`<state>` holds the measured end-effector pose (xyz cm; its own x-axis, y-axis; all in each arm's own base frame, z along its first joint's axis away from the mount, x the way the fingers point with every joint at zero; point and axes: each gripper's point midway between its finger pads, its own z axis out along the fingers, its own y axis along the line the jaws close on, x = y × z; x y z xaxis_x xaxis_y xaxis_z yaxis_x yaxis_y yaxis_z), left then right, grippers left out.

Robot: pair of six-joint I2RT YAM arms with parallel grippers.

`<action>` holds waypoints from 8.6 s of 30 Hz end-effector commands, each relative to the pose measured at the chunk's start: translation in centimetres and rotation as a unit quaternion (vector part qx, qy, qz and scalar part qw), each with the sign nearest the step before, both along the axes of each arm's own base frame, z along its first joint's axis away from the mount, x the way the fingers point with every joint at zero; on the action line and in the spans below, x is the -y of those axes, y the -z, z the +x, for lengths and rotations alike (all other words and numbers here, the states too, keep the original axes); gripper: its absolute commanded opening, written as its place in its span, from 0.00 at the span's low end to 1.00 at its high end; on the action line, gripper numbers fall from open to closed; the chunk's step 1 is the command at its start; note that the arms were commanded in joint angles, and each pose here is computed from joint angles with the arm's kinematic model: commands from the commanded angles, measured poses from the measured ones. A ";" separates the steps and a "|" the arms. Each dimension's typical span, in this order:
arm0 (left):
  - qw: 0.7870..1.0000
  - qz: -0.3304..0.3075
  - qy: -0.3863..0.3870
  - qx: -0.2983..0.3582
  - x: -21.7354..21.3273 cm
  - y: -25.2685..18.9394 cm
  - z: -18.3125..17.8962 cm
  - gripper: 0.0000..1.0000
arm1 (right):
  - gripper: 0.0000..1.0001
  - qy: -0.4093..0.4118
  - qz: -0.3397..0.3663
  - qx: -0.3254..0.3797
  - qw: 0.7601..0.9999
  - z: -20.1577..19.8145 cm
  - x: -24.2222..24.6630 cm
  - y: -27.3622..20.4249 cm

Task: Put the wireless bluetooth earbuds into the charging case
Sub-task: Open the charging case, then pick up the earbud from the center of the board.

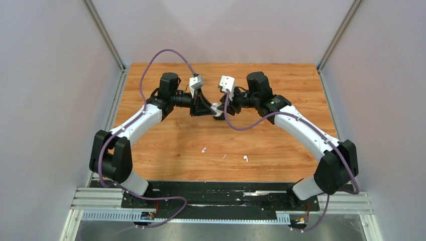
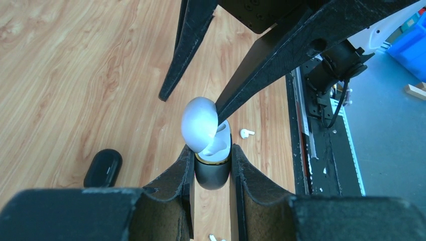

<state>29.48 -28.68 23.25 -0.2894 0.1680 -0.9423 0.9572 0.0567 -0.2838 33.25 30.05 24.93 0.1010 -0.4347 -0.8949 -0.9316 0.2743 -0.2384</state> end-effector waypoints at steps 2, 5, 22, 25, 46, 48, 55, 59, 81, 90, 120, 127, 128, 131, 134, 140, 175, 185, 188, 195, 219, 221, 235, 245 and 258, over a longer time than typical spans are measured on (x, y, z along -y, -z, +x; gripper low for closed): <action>0.998 -0.037 0.046 0.019 0.7 -2.1 -1.8 0.00 | 0.36 -0.007 0.010 -0.021 1.000 -0.1 -0.4 -0.5; 0.998 -0.039 0.046 0.022 0.7 -2.1 -1.8 0.00 | 0.28 -0.004 0.007 -0.026 1.000 0.0 -0.3 -0.1; 0.997 0.020 -0.075 -0.026 -1.4 -4.3 0.6 0.68 | 0.00 -0.056 -0.019 0.070 0.996 -0.2 -0.2 -2.4; 0.994 0.022 -0.075 -0.075 -1.6 -4.9 0.7 0.69 | 0.00 -0.071 -0.025 0.088 0.993 -0.6 -0.5 -2.6; 0.996 0.013 -0.037 -0.080 -0.3 -4.4 1.1 0.53 | 0.00 -0.112 -0.007 0.070 0.991 -2.7 -2.9 -4.0; 0.996 0.008 -0.034 -0.080 -0.1 -4.6 1.1 0.48 | 0.00 -0.114 -0.008 0.069 0.991 -2.8 -3.0 -4.0; 0.997 -0.006 -0.027 -0.074 0.1 -5.2 1.0 0.44 | 0.00 -0.121 -0.010 0.060 0.991 -3.2 -3.2 -3.4; 0.997 -0.010 -0.026 -0.065 0.0 -5.4 0.8 0.46 | 0.00 -0.123 -0.009 0.055 0.991 -3.3 -3.2 -3.3; 0.999 0.025 0.028 0.011 -0.8 -4.2 -1.1 0.30 | 0.00 -0.114 -0.001 0.031 0.993 -3.1 -3.6 -3.5; 1.000 0.011 0.025 0.012 -0.6 -5.5 -1.1 0.35 | 0.00 -0.119 -0.005 0.034 0.992 -3.3 -3.4 -3.2; 0.997 0.052 0.020 0.049 -1.4 -5.1 -0.8 0.29 | 0.00 -0.127 -0.008 0.027 0.991 -3.1 -3.9 -2.7; 0.997 0.059 0.022 0.050 -1.5 -4.6 -0.7 0.34 | 0.00 -0.127 -0.006 0.027 0.992 -3.1 -3.9 -3.0; 0.997 0.063 0.021 0.048 -1.5 -4.4 -0.7 0.33 | 0.00 -0.127 -0.005 0.027 0.992 -3.1 -3.9 -3.0; 0.996 0.068 0.023 0.051 -1.7 -4.1 -0.7 0.31 | 0.00 -0.127 -0.004 0.027 0.992 -3.1 -3.9 -3.2; 0.996 0.073 0.024 0.047 -1.7 -3.9 -0.7 0.29 | 0.00 -0.127 -0.003 0.027 0.992 -3.1 -4.0 -3.2; 0.996 0.073 0.027 0.047 -1.7 -3.9 -0.7 0.04 | 0.01 -0.127 -0.004 0.026 0.992 -3.1 -4.0 -3.1; 0.887 0.000 -0.215 0.409 -4.8 -13.2 -0.6 0.00 | 0.40 0.061 -0.040 -0.210 0.975 -7.9 8.4 6.4; 0.899 0.024 -0.218 0.379 -5.1 -11.8 -1.3 0.00 | 0.36 -0.034 -0.191 -0.187 0.963 -11.3 12.3 16.0; 0.902 0.029 -0.218 0.371 -5.1 -11.7 -1.2 0.00 | 0.34 -0.061 -0.190 -0.184 0.962 -11.5 11.9 16.5; 0.908 0.051 -0.216 0.356 -5.4 -10.7 -1.2 0.00 | 0.31 -0.102 -0.196 -0.182 0.958 -10.3 11.0 17.7; 0.904 0.059 -0.237 0.351 -6.1 -10.1 -1.1 0.00 | 0.27 -0.157 -0.259 -0.196 0.932 -12.9 10.1 21.4; 0.904 0.060 -0.237 0.351 -6.1 -10.0 -1.1 0.00 | 0.28 -0.158 -0.264 -0.196 0.931 -12.9 10.2 21.5; 0.903 0.061 -0.240 0.352 -6.2 -9.8 -1.0 0.00 | 0.28 -0.162 -0.282 -0.196 0.925 -13.5 10.6 22.3; 0.903 0.063 -0.241 0.351 -6.3 -9.5 -1.0 0.00 | 0.20 -0.163 -0.287 -0.203 0.922 -13.8 10.8 22.9; 0.904 0.066 -0.241 0.346 -6.3 -9.1 -0.9 0.00 | 0.20 -0.161 -0.293 -0.205 0.920 -13.7 10.7 23.7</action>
